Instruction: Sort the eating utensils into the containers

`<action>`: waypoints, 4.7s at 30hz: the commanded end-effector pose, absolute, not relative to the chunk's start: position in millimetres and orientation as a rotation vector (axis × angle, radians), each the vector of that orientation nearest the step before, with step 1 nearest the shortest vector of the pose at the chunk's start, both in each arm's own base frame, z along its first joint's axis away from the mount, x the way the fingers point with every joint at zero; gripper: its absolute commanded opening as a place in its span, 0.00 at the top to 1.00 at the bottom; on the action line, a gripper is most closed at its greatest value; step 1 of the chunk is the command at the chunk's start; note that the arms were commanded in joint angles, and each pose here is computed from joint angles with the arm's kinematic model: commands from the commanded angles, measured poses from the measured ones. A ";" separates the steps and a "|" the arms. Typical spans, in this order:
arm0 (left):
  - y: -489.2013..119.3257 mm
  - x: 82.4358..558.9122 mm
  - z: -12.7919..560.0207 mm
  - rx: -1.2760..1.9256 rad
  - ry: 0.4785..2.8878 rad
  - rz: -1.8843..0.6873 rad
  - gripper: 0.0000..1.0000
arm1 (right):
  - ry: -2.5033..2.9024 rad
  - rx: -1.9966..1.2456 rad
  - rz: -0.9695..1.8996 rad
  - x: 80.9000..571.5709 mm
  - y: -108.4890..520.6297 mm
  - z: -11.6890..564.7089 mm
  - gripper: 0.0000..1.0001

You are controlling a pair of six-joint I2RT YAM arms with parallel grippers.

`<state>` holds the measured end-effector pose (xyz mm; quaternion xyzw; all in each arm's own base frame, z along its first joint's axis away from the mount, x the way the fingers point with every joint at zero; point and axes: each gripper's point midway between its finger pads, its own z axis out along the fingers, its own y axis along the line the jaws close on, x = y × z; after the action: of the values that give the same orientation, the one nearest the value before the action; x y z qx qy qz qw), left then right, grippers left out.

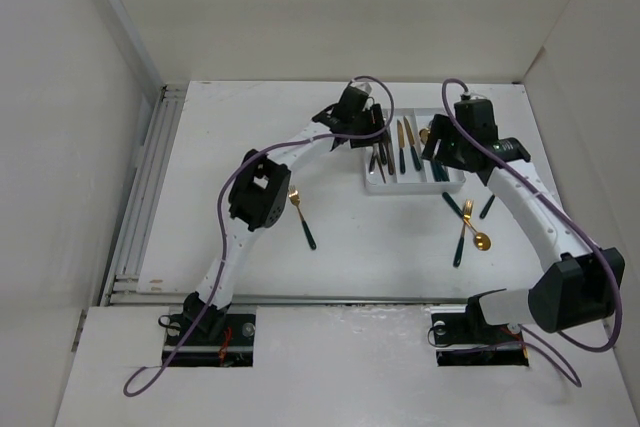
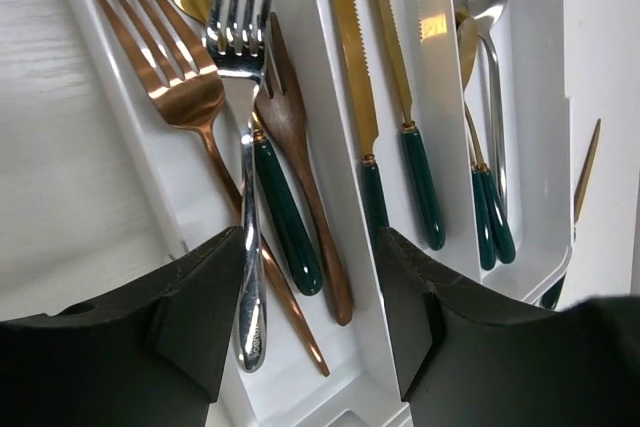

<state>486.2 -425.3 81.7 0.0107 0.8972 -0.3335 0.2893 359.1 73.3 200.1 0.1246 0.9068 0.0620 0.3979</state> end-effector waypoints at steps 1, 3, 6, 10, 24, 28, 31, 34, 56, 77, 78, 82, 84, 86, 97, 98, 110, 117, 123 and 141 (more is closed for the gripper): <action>-415.3 501.8 184.5 0.049 2.192 -0.875 0.47 | 2.345 0.426 0.117 348.2 41.9 194.1 0.23; -412.1 505.7 203.5 0.045 2.157 -0.856 0.47 | 2.434 0.477 0.133 340.4 29.5 167.5 0.23; -405.7 506.0 245.7 0.057 2.085 -0.845 0.46 | 2.499 0.535 0.217 330.4 8.8 148.1 0.22; -388.5 508.1 278.6 0.050 2.042 -0.825 0.45 | 2.442 0.747 0.186 333.7 -38.5 137.8 0.19; -163.1 542.8 302.7 -0.165 2.047 -0.258 0.46 | 2.547 1.019 -0.096 335.4 -108.6 67.3 0.30; -131.4 542.9 293.5 -0.185 2.064 -0.242 0.46 | 2.558 1.075 -0.125 330.9 -121.8 54.1 0.34; -110.0 547.6 300.5 -0.219 2.042 -0.241 0.46 | 2.592 1.075 -0.144 328.1 -123.0 43.4 0.38; -101.2 550.8 302.6 -0.217 2.033 -0.246 0.46 | 2.625 1.069 -0.127 326.4 -119.9 32.2 0.40; -74.5 559.7 310.7 -0.149 1.994 -0.095 0.41 | 2.338 0.890 -0.455 348.2 -158.4 144.4 1.00; -3.3 505.3 297.6 -0.067 2.068 0.108 0.07 | 2.383 -0.131 0.018 471.2 141.0 143.1 1.00; -7.8 500.5 283.7 -0.026 2.103 0.089 0.05 | 2.384 -0.137 0.033 473.9 144.2 142.3 1.00; -22.8 483.4 229.5 0.080 2.250 0.062 0.00 | 2.408 -0.143 0.015 477.9 140.3 129.8 1.00; -28.9 473.6 208.4 0.103 2.308 0.045 0.00 | 2.419 -0.145 0.002 479.6 134.8 124.0 1.00; -38.7 460.8 183.8 0.150 2.374 0.002 0.00 | 2.432 -0.136 -0.006 481.1 130.5 120.8 1.00; -69.6 433.5 137.7 0.274 2.497 -0.095 0.00 | 2.528 -0.083 -0.017 469.5 111.3 79.2 1.00; -70.8 430.6 127.7 0.280 2.523 -0.107 0.00 | 2.518 -0.070 -0.017 470.8 107.1 84.1 1.00; -103.8 418.7 69.5 0.380 2.641 -0.044 0.15 | 2.447 -0.042 0.016 470.3 104.4 121.8 0.44; -114.1 408.8 30.6 0.423 2.735 0.025 0.28 | 2.315 -0.048 0.063 461.4 111.1 182.0 0.43; -119.9 404.2 9.7 0.461 2.756 0.180 0.47 | 2.231 -0.072 0.142 442.1 118.2 212.9 0.42; -107.2 362.2 -16.1 0.450 3.007 0.134 0.80 | 2.084 -0.067 0.192 420.0 114.3 274.5 0.38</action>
<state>416.6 -124.0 22.2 0.1421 0.9725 0.0521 0.1767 419.8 109.0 246.5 -0.0293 0.8844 0.0597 0.4620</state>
